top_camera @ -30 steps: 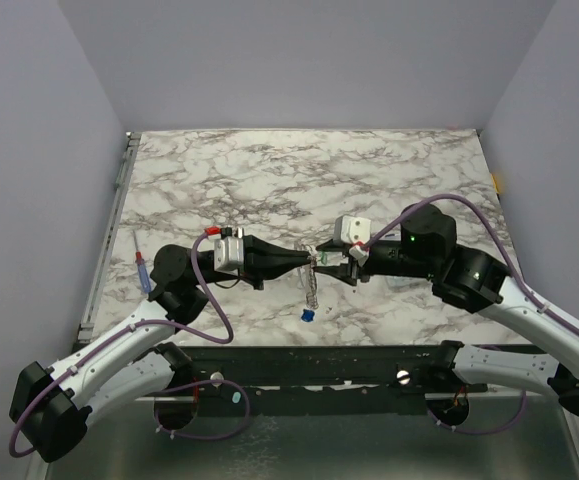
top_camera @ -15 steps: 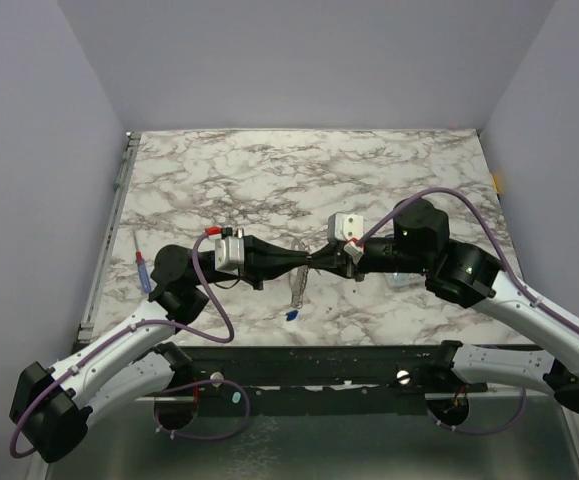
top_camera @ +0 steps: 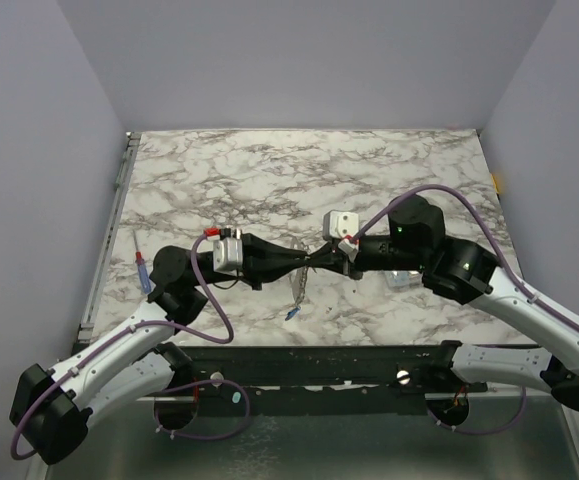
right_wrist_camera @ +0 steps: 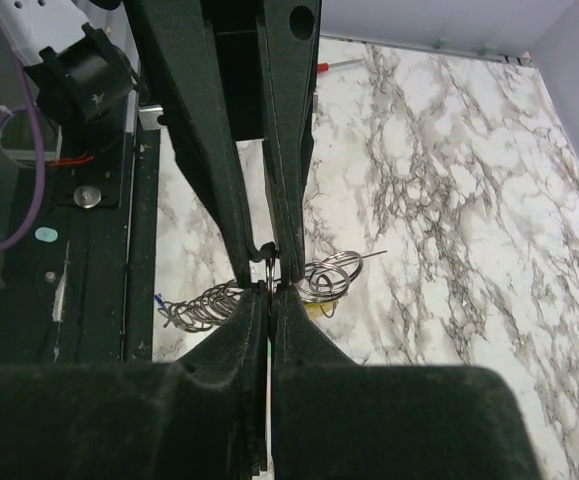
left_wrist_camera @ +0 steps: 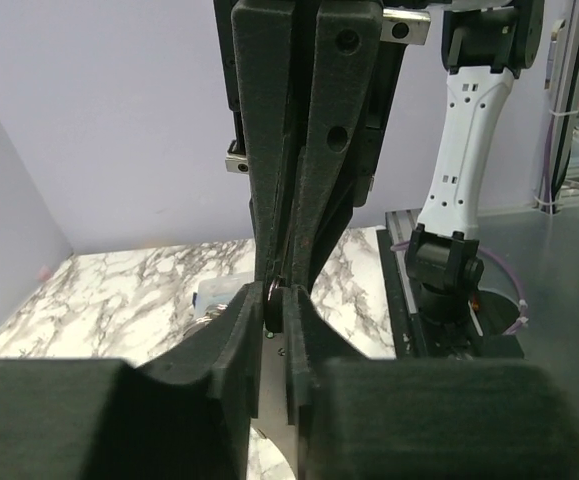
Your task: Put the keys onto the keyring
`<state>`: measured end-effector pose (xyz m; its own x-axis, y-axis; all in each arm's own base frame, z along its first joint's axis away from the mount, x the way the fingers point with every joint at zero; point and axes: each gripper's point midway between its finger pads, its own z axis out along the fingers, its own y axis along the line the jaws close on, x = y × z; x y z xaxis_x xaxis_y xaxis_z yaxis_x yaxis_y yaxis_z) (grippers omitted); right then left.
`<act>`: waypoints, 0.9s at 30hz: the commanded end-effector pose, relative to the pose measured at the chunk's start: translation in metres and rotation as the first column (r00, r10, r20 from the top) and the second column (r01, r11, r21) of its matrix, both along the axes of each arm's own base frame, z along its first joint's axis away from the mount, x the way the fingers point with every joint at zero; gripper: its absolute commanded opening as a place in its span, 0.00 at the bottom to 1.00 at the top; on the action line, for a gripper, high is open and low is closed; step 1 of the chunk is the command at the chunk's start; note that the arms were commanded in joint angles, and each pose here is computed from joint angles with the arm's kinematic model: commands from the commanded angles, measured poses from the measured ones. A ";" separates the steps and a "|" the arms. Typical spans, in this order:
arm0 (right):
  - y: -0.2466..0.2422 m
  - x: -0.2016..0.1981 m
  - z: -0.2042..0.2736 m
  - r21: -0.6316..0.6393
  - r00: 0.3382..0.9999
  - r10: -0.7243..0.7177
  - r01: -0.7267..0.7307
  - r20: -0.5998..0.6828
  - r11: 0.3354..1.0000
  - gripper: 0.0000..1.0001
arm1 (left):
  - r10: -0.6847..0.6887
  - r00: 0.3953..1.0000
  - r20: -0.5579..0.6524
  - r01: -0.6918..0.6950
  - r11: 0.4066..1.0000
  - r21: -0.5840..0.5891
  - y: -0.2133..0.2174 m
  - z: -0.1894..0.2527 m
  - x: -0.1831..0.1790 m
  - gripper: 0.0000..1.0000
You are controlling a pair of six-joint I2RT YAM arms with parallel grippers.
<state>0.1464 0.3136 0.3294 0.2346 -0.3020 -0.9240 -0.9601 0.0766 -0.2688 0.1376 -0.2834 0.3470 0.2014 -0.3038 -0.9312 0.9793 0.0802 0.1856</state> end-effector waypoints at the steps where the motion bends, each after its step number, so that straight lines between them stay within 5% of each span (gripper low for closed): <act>1: -0.005 0.004 -0.003 -0.043 1.000 -0.027 0.028 0.008 0.999 0.01 | -0.001 1.000 0.030 0.001 1.000 -0.020 0.003 0.005 -0.001 0.28; 8: -0.020 -0.002 -0.026 -0.122 0.998 -0.048 0.044 -0.035 0.992 0.01 | -0.015 1.000 0.005 0.014 0.996 0.085 -0.001 -0.017 0.003 0.46; 27: -0.017 -0.003 -0.050 -0.203 0.995 -0.038 0.019 -0.091 0.979 0.01 | -0.091 0.995 -0.042 0.098 0.970 0.223 -0.014 -0.041 0.002 0.47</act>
<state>0.1441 0.2943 0.2778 0.1320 -0.4883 -0.8627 -0.9793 0.0708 -0.1898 0.1501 -0.2939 0.2991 0.1475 -0.0963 -0.9844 0.9891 0.0171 0.1465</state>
